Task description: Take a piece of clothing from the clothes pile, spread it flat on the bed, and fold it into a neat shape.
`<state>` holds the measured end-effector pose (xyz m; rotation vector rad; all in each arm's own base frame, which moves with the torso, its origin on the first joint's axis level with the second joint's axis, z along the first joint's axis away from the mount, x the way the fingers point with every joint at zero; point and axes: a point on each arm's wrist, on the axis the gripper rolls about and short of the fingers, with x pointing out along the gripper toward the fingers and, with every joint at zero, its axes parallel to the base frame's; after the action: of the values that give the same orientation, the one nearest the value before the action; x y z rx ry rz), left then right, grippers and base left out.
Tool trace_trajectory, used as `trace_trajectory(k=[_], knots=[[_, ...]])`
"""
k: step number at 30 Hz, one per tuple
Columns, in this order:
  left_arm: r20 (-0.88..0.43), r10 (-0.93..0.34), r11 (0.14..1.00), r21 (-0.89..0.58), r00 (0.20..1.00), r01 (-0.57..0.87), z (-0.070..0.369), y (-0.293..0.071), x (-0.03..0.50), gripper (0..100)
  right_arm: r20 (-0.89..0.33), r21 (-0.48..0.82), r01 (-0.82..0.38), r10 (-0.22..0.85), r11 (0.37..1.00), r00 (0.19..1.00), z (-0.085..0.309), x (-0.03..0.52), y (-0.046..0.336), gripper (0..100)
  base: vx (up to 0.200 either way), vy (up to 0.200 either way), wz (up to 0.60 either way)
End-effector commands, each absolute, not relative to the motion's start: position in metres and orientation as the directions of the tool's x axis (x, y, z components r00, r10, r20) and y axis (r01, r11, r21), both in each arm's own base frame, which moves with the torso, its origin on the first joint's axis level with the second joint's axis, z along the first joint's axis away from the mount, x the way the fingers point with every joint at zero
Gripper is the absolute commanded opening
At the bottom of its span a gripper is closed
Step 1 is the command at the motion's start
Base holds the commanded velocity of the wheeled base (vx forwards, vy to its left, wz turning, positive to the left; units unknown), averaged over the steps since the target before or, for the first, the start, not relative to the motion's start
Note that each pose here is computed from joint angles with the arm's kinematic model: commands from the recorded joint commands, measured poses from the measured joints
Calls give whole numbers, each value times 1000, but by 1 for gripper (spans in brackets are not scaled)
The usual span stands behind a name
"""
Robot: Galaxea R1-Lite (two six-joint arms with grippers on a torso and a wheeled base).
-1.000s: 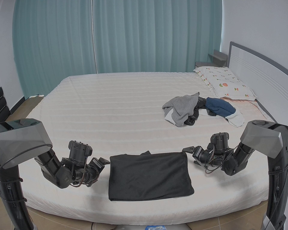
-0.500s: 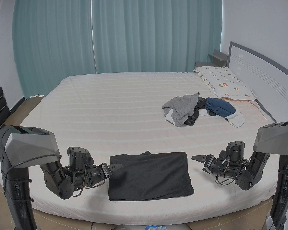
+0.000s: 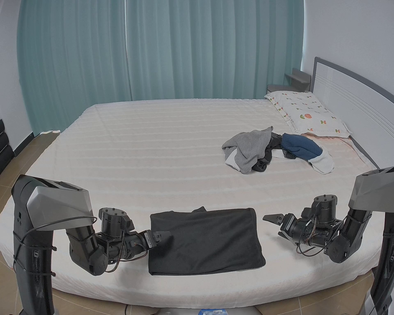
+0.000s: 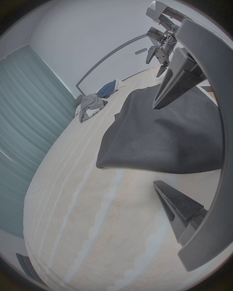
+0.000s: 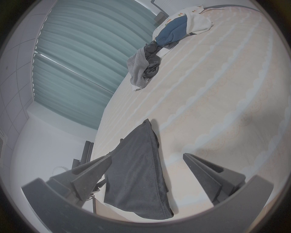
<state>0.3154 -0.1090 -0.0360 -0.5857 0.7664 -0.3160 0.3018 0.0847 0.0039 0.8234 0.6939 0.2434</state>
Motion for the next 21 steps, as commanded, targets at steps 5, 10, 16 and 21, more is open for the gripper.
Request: trace_trajectory(k=[5,10,16,21], knots=[[-555,-469,784,-620,687,33,-38,-110,318,0,-473,741,63,455,668,754,3,301,85,100,0,0,0],[-555,-469,769,-639,687,9,-38,-110,318,0,-477,741,70,451,668,754,2,300,83,100,0,0,0],[-557,-466,766,-643,687,-2,-35,-108,315,0,-480,740,73,449,668,753,2,300,82,100,0,0,0],[-549,-467,750,-661,693,-18,-30,-108,314,0,-481,741,76,448,667,753,1,300,82,100,0,0,0]])
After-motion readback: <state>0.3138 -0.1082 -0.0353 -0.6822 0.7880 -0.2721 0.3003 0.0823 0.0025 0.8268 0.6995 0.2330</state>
